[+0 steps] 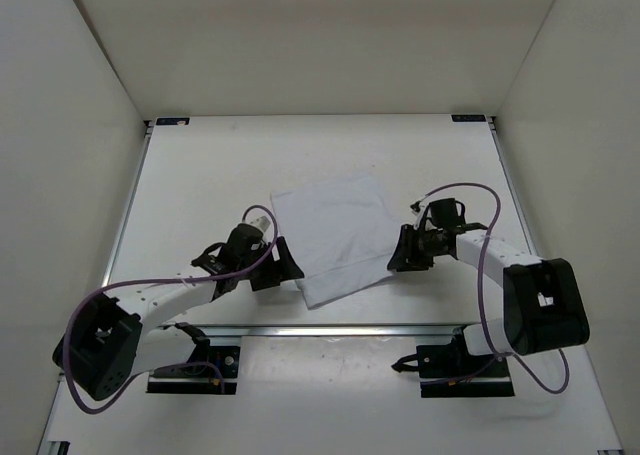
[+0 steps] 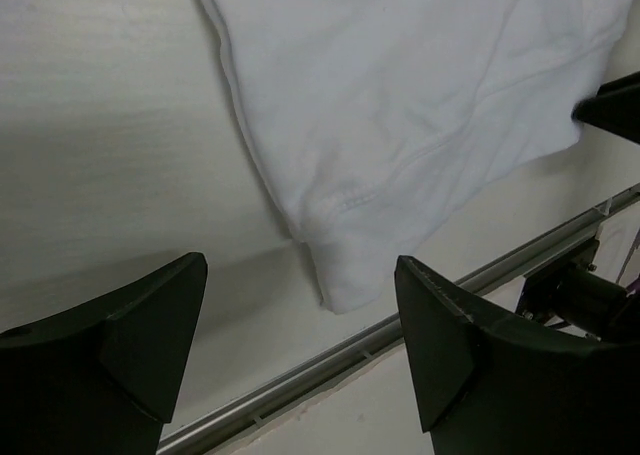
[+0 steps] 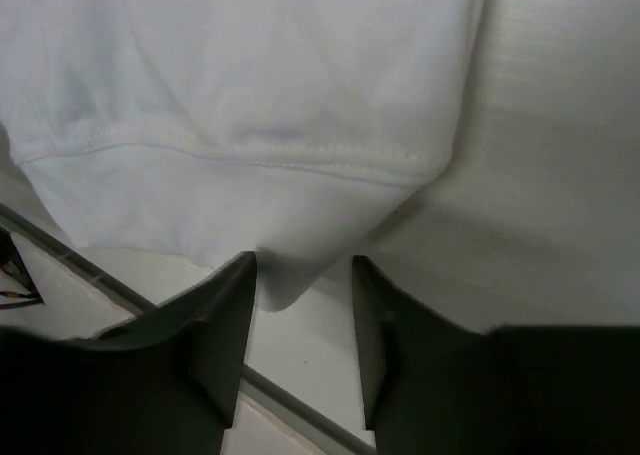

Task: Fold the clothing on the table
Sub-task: Flatten the skirt out

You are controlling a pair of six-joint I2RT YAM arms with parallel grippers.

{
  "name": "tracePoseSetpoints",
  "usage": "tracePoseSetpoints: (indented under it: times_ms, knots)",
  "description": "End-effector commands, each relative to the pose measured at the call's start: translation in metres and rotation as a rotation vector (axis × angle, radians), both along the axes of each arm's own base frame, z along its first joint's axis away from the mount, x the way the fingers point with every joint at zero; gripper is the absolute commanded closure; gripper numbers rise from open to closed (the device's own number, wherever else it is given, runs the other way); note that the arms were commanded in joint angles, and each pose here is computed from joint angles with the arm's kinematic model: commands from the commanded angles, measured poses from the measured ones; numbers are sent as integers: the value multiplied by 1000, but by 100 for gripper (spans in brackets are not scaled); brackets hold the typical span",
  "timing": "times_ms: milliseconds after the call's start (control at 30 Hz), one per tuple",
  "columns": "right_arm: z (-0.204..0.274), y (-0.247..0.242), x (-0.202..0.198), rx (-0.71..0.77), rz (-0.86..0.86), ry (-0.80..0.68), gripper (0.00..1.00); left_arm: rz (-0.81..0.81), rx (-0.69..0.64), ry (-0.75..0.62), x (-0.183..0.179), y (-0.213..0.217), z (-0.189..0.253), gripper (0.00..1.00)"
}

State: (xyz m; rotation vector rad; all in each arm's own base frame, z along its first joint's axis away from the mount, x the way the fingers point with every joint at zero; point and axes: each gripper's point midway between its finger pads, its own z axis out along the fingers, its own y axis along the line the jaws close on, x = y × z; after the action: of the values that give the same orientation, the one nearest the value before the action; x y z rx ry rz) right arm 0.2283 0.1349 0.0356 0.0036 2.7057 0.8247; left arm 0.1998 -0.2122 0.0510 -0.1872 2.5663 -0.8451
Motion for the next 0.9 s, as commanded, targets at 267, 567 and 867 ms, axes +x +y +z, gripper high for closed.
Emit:
tracePoseSetpoints:
  times_ms: [267,567,867]
  knots:
    - [-4,60,10,93,67,16,97,19,-89,32,-22,-26,-13,13]
    - [14,80,25,137,84,-5,70,212,42,23,-6,19,-26,34]
    - [14,33,16,105,-46,-29,17,253,75,21,4,39,-26,74]
